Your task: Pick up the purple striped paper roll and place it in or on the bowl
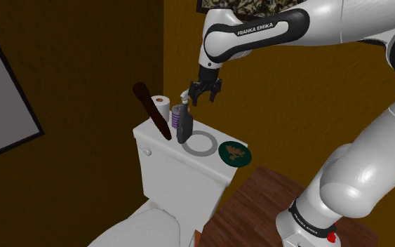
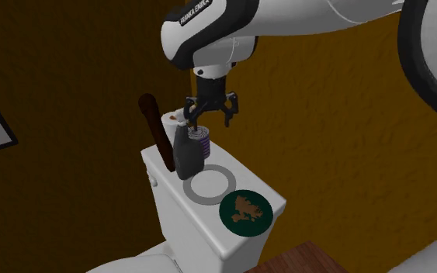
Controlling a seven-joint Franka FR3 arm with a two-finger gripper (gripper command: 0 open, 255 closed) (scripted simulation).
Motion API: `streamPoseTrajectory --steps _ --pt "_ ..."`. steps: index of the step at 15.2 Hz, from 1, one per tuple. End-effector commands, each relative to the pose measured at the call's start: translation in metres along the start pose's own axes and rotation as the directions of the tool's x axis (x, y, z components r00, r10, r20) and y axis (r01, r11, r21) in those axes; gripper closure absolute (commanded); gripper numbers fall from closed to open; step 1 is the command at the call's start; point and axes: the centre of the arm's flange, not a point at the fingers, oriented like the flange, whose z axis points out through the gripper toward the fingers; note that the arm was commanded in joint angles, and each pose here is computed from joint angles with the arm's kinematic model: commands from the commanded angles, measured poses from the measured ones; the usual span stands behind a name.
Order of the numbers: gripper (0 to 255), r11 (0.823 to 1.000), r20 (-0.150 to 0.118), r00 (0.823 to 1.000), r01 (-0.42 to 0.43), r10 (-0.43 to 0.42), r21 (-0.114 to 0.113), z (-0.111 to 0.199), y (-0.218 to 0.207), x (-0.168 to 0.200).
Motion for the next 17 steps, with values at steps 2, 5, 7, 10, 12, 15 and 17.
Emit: streamPoseTrajectory --steps 2,5,7,10,12,15,17 --pt "0 1.000 0.008 1.000 -0.003 0.003 -0.010 0.029 -0.010 0.031" --pt "0 1.000 0.017 1.000 -0.006 0.006 -0.020 0.054 -0.020 0.062" --pt "0 1.000 0.023 1.000 -0.008 0.008 -0.027 0.071 -0.027 0.082" --pt "0 0.999 0.027 1.000 -0.009 0.010 -0.033 0.091 -0.032 0.098" --pt "0 0.999 0.027 1.000 -0.009 0.010 -0.033 0.101 -0.031 0.097" --pt "0 0.999 0.027 1.000 -0.009 0.010 -0.033 0.117 -0.031 0.097" --pt "0 0.999 0.027 1.000 -0.009 0.010 -0.033 0.125 -0.031 0.097"
